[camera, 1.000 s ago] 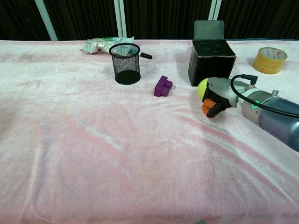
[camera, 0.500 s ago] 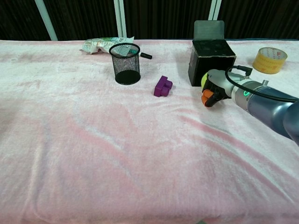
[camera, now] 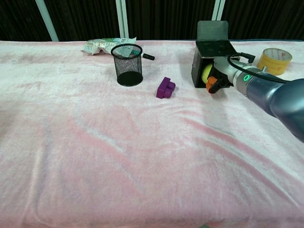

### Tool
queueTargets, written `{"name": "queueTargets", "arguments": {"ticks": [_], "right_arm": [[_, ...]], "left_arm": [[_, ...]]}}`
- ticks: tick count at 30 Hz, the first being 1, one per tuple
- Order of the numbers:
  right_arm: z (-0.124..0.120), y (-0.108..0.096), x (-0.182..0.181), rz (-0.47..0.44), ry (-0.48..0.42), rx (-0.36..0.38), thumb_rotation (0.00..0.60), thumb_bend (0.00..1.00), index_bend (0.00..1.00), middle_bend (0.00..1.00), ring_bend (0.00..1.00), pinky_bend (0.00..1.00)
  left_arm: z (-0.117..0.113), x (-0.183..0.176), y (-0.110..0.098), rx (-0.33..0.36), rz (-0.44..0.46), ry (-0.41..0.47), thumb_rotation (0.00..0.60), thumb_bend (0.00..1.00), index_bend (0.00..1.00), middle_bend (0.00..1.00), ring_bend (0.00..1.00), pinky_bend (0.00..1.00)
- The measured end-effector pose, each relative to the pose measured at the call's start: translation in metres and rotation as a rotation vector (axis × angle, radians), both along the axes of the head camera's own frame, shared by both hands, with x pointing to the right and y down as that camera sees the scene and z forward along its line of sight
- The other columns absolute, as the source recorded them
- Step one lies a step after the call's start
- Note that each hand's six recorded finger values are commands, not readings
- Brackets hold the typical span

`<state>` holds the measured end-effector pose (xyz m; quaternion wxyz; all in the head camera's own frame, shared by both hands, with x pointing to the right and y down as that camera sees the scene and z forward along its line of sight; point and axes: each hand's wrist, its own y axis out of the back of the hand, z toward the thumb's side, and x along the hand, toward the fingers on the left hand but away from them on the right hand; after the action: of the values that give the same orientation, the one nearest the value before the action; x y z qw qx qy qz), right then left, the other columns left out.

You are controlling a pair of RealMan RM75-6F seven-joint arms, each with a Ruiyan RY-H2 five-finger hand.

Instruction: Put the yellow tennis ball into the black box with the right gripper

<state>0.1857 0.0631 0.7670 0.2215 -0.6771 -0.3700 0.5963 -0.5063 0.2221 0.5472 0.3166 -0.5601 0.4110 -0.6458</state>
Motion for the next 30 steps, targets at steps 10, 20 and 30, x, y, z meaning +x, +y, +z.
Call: {"name": "queueTargets", "arguments": {"ticks": [10,20,30], "right_arm": [[0.008,-0.004,-0.002,0.008,0.001,0.006,0.600,0.77,1.00,0.94,0.94,1.00],[0.015,-0.004,-0.003,0.021,0.006,0.002,0.600,0.77,1.00,0.94,0.94,1.00],[0.012,0.000,-0.002,0.017,0.002,-0.008,0.600,0.77,1.00,0.94,0.94,1.00]], "left_arm": [[0.002,0.000,0.000,-0.006,-0.002,-0.004,0.600,0.43,0.14,0.07,0.03,0.00],[0.002,0.000,-0.001,-0.009,-0.007,-0.003,0.600,0.43,0.14,0.07,0.03,0.00],[0.002,0.001,0.000,-0.012,-0.003,-0.003,0.600,0.43,0.14,0.07,0.03,0.00]]}}
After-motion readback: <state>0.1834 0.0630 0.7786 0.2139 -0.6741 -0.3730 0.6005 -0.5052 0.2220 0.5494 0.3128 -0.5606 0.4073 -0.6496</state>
